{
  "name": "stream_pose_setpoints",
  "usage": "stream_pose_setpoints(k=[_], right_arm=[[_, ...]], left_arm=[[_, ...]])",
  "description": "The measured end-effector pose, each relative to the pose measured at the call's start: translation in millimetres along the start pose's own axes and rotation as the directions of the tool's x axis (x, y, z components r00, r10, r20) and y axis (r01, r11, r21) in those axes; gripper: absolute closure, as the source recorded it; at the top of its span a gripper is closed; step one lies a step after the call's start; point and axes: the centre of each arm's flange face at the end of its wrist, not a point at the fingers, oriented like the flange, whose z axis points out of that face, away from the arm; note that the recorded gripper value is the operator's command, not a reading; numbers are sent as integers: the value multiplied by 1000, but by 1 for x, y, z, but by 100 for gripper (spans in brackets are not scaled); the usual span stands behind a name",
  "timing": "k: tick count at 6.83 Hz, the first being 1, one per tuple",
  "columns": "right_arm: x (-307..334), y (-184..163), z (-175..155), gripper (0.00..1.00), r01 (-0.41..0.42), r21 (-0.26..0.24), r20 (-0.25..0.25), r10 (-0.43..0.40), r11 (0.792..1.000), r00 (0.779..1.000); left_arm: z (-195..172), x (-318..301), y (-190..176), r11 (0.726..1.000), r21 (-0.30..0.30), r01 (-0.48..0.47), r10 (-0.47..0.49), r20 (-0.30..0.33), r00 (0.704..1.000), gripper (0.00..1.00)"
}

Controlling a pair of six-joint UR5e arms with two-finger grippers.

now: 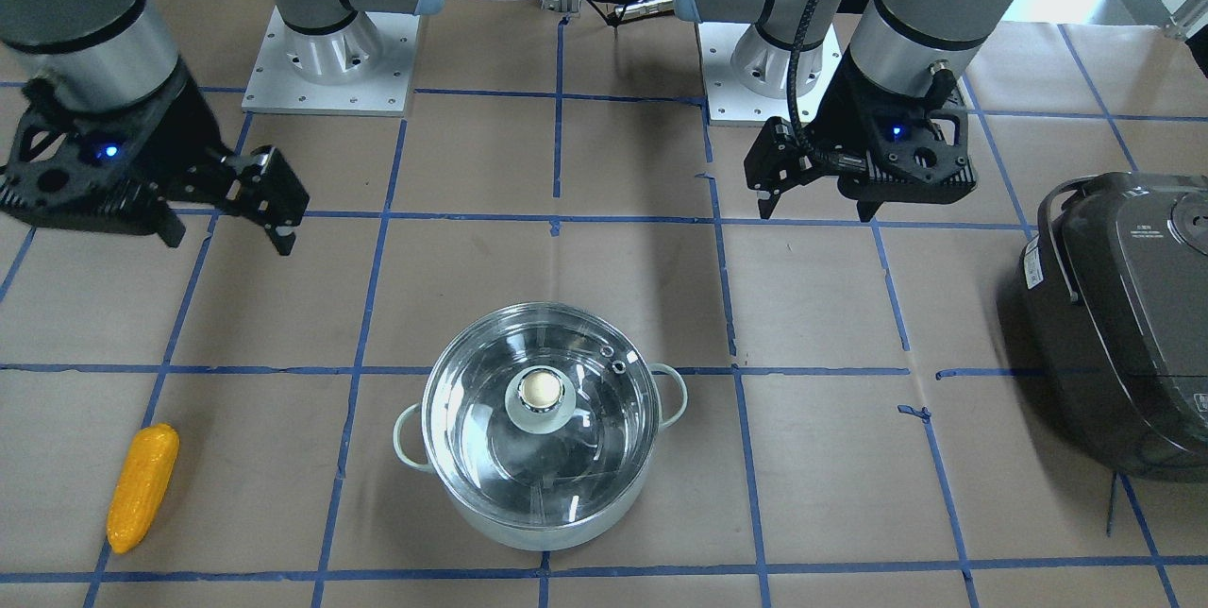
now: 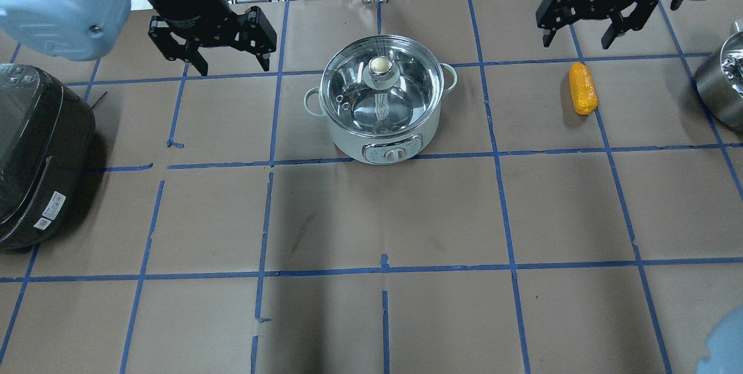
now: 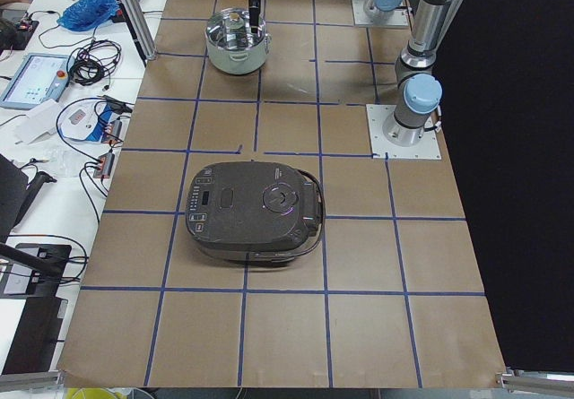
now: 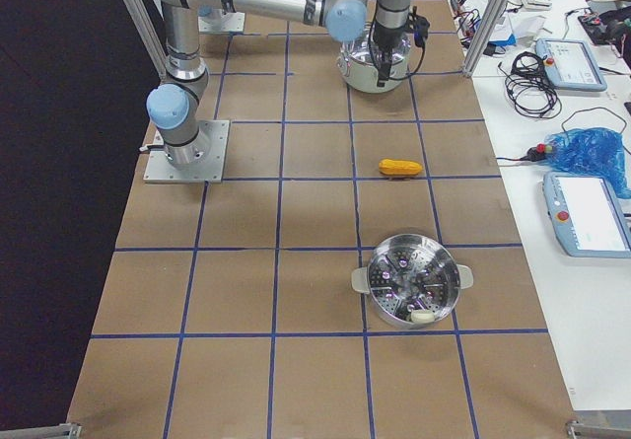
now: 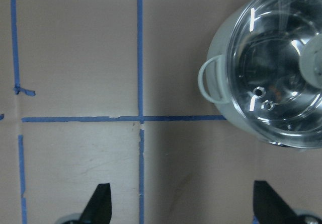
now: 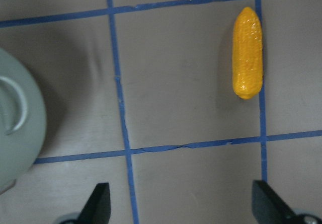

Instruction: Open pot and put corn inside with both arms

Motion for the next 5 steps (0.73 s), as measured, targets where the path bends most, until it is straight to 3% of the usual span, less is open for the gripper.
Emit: stream_pose_setpoints(k=[3,4,5], right_arm=[[75,-78,153,6,62,27,8,-62,998,998],[89,-85,186,22,71,39,16,-72,997,997],[102,-85,206,66,66,43,20,-67,997,998]], left_arm=[[68,120,-58,997,55,48,-46,-37,998,0],[94,142,-67,996,62,71,-68,-50,996,0],[115,153,-72,994,54,95,-91,-66,994,0]])
